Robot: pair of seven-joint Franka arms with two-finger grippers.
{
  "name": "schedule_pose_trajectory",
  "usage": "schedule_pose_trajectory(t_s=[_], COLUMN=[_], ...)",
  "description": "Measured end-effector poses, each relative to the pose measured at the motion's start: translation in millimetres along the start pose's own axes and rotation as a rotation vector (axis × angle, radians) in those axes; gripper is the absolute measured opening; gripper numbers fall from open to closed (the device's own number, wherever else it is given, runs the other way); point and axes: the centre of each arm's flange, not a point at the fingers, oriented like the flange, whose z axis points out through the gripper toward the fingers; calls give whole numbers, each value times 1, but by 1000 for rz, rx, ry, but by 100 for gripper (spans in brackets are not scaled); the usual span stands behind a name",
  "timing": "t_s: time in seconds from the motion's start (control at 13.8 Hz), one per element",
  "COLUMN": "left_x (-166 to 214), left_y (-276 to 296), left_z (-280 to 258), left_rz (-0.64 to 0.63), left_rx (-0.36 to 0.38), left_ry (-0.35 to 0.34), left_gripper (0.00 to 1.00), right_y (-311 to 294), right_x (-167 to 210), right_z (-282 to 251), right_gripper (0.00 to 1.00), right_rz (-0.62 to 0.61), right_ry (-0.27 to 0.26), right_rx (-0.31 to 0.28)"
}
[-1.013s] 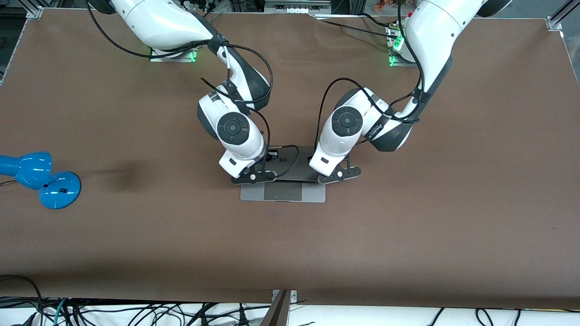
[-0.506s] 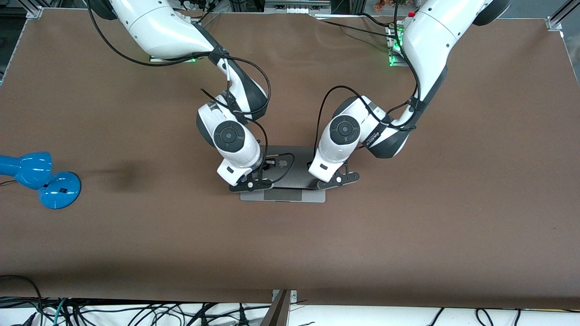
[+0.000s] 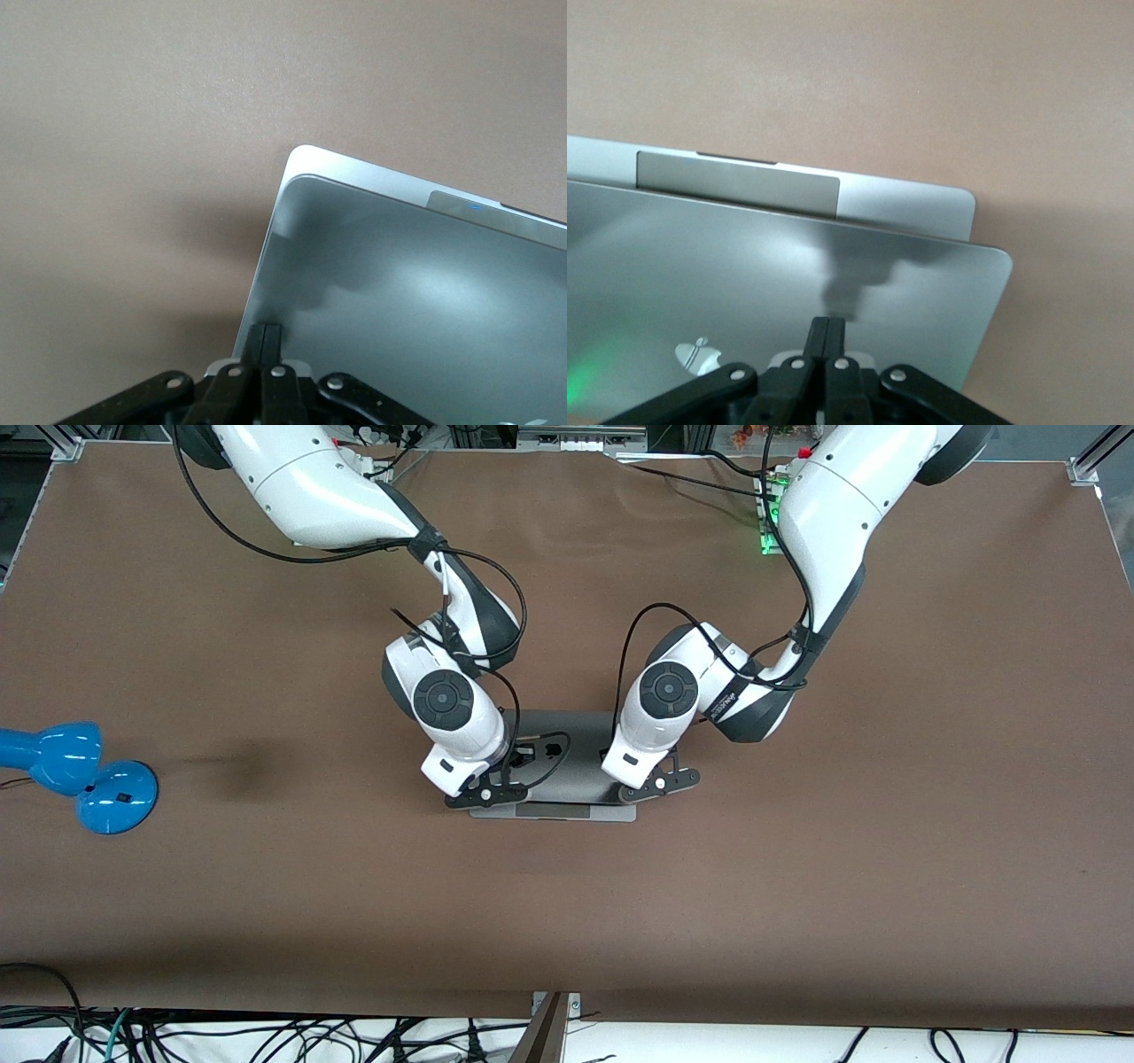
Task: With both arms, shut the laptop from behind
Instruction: 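Press the lid down flat with both grippers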
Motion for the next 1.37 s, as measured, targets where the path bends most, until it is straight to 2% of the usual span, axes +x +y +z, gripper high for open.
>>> schedule_pose_trajectory(t_s=[0.29, 1.01, 1.37], left_x=[8, 19, 21], left_y=[-3, -2, -4], left_z=[9, 31, 43], left_rz=[-11, -21, -24], left_rx=[8, 19, 38], left_ry=[0, -2, 1], left_gripper=[1, 1, 1], right_y=[4, 14, 19], right_x=[4, 9, 13], right_z=[23, 38, 55], right_gripper=[1, 1, 1], right_rz=[-24, -40, -49], right_ry=[17, 29, 51], right_rx=[8, 2, 8])
